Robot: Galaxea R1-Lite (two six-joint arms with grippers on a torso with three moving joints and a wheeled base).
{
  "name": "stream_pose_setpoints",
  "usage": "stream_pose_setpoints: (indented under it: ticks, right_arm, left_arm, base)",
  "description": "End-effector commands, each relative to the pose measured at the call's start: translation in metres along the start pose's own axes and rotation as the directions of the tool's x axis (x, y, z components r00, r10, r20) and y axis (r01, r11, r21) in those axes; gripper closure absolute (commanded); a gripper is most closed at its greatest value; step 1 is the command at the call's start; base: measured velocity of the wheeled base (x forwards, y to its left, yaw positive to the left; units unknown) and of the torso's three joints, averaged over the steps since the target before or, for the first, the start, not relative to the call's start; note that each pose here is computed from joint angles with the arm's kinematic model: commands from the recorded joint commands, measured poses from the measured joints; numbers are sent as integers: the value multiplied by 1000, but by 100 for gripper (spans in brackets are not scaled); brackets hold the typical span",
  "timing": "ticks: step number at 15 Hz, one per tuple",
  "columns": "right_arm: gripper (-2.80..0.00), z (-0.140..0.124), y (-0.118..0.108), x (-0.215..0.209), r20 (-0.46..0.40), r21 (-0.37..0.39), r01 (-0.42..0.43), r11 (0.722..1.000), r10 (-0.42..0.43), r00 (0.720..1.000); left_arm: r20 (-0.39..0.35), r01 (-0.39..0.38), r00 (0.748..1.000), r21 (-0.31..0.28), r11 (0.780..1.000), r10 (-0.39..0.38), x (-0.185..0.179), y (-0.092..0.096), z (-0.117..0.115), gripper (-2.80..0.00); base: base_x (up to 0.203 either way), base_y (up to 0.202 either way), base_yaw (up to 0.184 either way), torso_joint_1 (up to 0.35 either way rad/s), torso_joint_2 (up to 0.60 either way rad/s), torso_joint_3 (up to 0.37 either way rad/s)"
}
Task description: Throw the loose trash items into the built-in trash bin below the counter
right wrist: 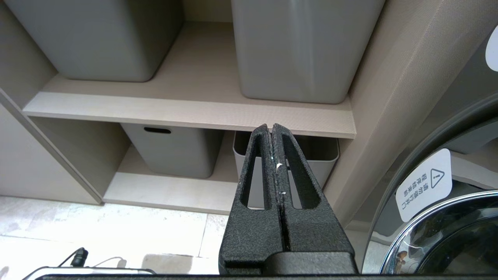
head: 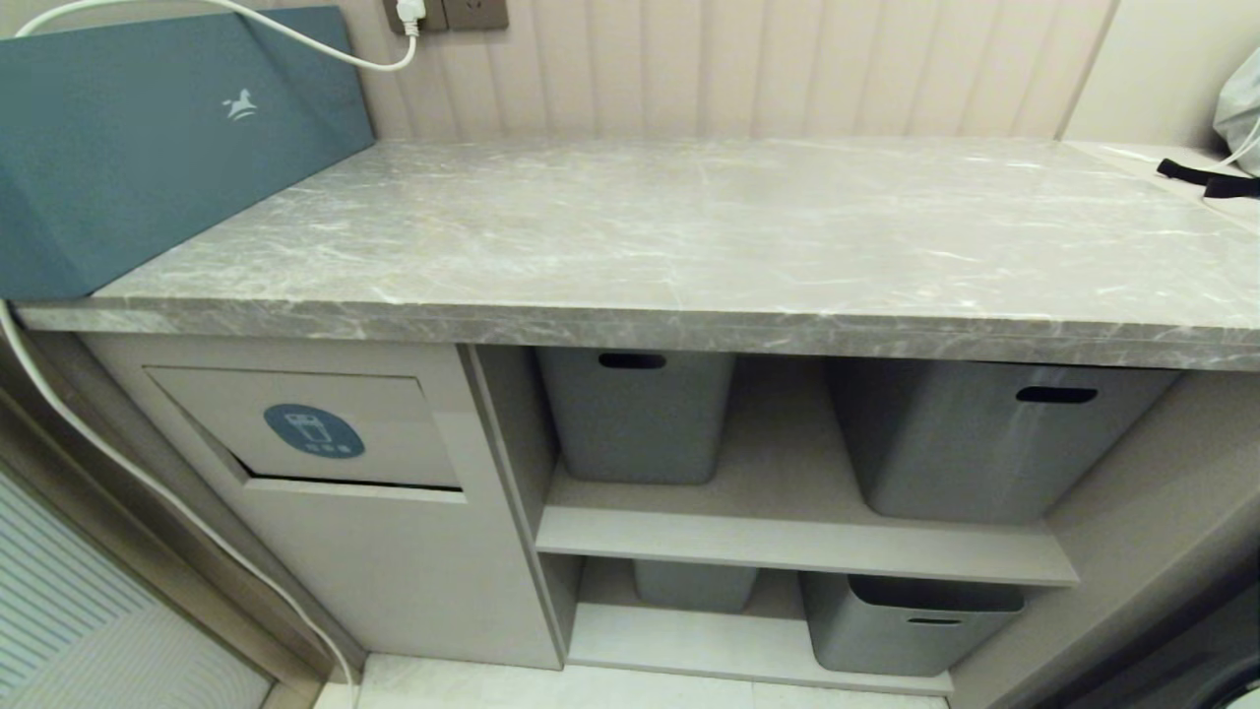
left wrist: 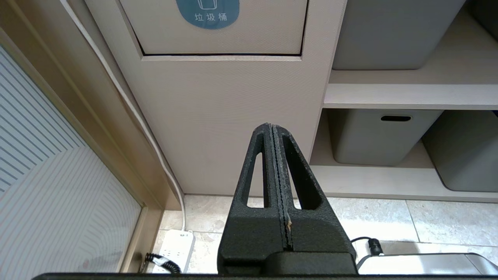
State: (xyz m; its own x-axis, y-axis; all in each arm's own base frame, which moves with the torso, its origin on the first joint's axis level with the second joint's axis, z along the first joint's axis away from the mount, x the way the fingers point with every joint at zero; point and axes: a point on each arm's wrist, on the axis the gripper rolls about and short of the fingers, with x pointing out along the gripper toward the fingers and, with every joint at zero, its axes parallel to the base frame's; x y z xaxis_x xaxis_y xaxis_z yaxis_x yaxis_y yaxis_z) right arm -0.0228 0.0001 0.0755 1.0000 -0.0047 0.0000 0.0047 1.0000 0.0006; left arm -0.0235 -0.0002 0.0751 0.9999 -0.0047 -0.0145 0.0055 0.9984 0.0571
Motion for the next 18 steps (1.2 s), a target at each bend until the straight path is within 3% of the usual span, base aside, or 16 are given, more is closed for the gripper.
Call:
stream_pose_setpoints:
  ticks: [1,6,18]
  right_arm:
    - [0,0,0,0,0,1,0,1000,0,1000]
    - [0,0,0,0,0,-1,0,1000,0,1000]
    - [0,0,0,0,0,1,0,1000,0,1000]
  left_arm:
    - [-2,0,1000,1,1000,0,0,0,0,0]
    - [0,-9,1000,-42,999,9,0,0,0,0]
    - [0,-9,1000,-43,999,9,0,0,0,0]
  base:
    - [0,0,0,0,0,0]
    - [0,0,0,0,0,0]
    - [0,0,0,0,0,0]
